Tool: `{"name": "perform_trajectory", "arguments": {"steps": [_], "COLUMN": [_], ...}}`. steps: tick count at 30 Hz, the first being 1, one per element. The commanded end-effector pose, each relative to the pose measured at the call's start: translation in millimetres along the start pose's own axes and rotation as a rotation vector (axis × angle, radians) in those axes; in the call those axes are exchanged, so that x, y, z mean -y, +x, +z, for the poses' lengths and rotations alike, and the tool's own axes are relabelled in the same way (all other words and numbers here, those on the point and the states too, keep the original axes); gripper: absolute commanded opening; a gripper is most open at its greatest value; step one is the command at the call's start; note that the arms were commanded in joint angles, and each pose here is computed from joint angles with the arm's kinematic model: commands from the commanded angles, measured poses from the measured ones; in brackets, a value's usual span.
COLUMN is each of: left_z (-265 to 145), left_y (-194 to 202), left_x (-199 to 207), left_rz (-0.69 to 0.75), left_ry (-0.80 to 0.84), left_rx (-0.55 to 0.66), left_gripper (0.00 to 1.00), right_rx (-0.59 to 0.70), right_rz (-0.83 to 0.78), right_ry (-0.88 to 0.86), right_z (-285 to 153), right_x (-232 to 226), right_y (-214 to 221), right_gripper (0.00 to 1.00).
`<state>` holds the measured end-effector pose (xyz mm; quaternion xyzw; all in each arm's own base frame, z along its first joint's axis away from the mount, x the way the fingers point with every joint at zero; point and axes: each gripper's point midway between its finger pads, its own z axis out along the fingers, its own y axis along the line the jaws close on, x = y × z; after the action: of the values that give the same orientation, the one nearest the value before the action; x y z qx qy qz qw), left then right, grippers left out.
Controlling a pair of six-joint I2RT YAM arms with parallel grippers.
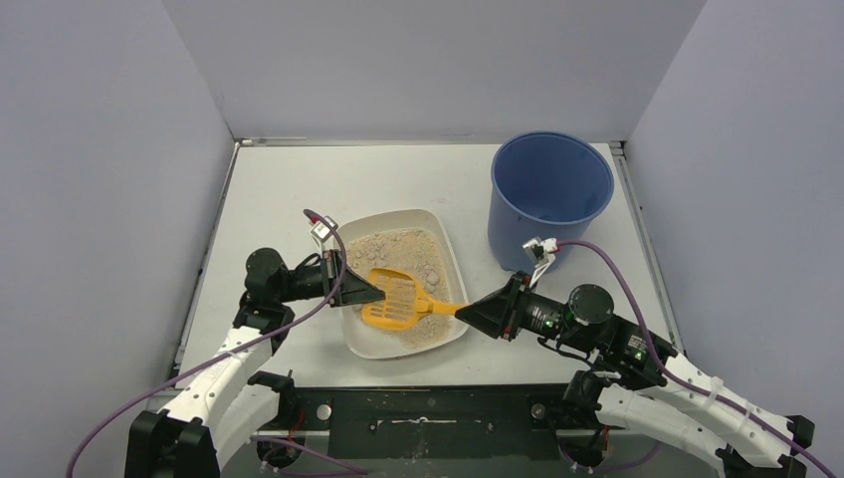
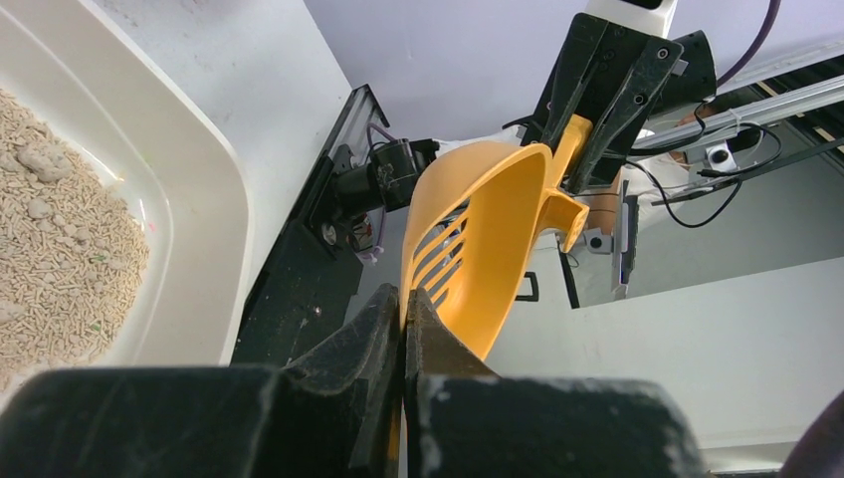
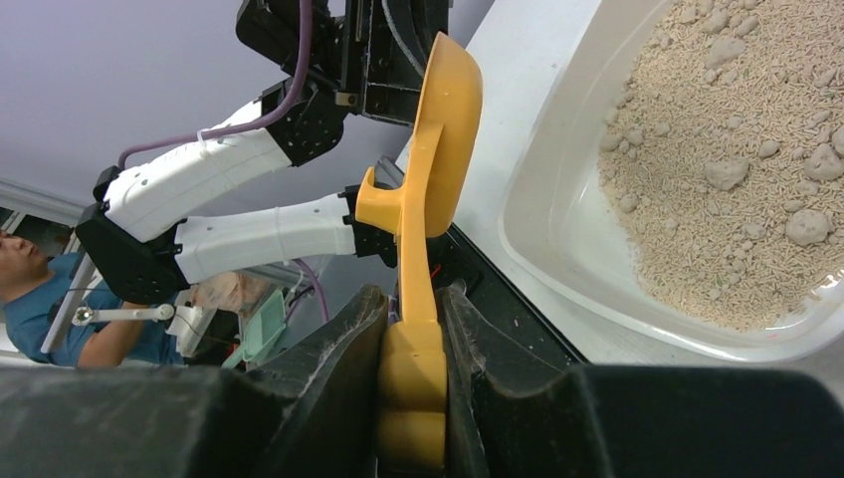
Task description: Clean the litter box
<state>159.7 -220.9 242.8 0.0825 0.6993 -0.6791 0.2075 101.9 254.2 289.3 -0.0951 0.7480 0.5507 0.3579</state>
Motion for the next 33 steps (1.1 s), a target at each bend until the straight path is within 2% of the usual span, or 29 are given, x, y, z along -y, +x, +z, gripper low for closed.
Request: {"name": "perform_trajectory", "arguments": {"steps": [1, 3, 5, 9, 12, 17, 26, 33], "left_z": [1.3, 1.7, 1.8, 1.7, -0.8, -16.6, -76.6, -93.5], "left_y": [-2.7, -2.3, -3.5, -7.2, -12.4, -17.1, -27.2, -17.6], "left_x": [8.3, 5.4, 2.4, -5.8, -17.3, -47.7, -93.9, -120.9], "left_rz": [0.061, 0.059, 0.058, 0.054, 0.074, 0.087, 0.102, 0.058], "left_ry": [0.017, 0.003, -0.014, -0.078, -0.184, -0.451, -0.966, -1.121], "left_rx": [-0.014, -0.017, -0.015, -0.006, 0.002, -0.001, 0.066, 0.054], "left_gripper": [0.0, 0.0, 0.18, 0.6, 0.74, 0.79, 0.8, 0.8], "right_rx": [0.056, 0.077, 0.087, 0.095, 0.104, 0.081, 0.008, -0.09], "right_rz": [-0.009, -0.004, -0.002, 0.001, 0.004, 0.01, 0.086, 0.148], "right_ry": [-0.051, -0.041, -0.028, 0.009, 0.044, 0.189, 0.408, 0.614], "right_z": [-3.9, -5.0, -5.5, -7.2, -9.4, -10.6, -0.1, 5.0], "right_x": [-20.9, -19.6, -17.8, -13.5, -9.4, 7.7, 32.0, 55.0], "right_y": [-20.1, -23.9, -26.0, -28.9, -31.8, -35.0, -31.4, -18.6], "right_gripper": [0.0, 0.0, 0.0, 0.0, 0.0, 0.0, 0.0, 0.0]}}
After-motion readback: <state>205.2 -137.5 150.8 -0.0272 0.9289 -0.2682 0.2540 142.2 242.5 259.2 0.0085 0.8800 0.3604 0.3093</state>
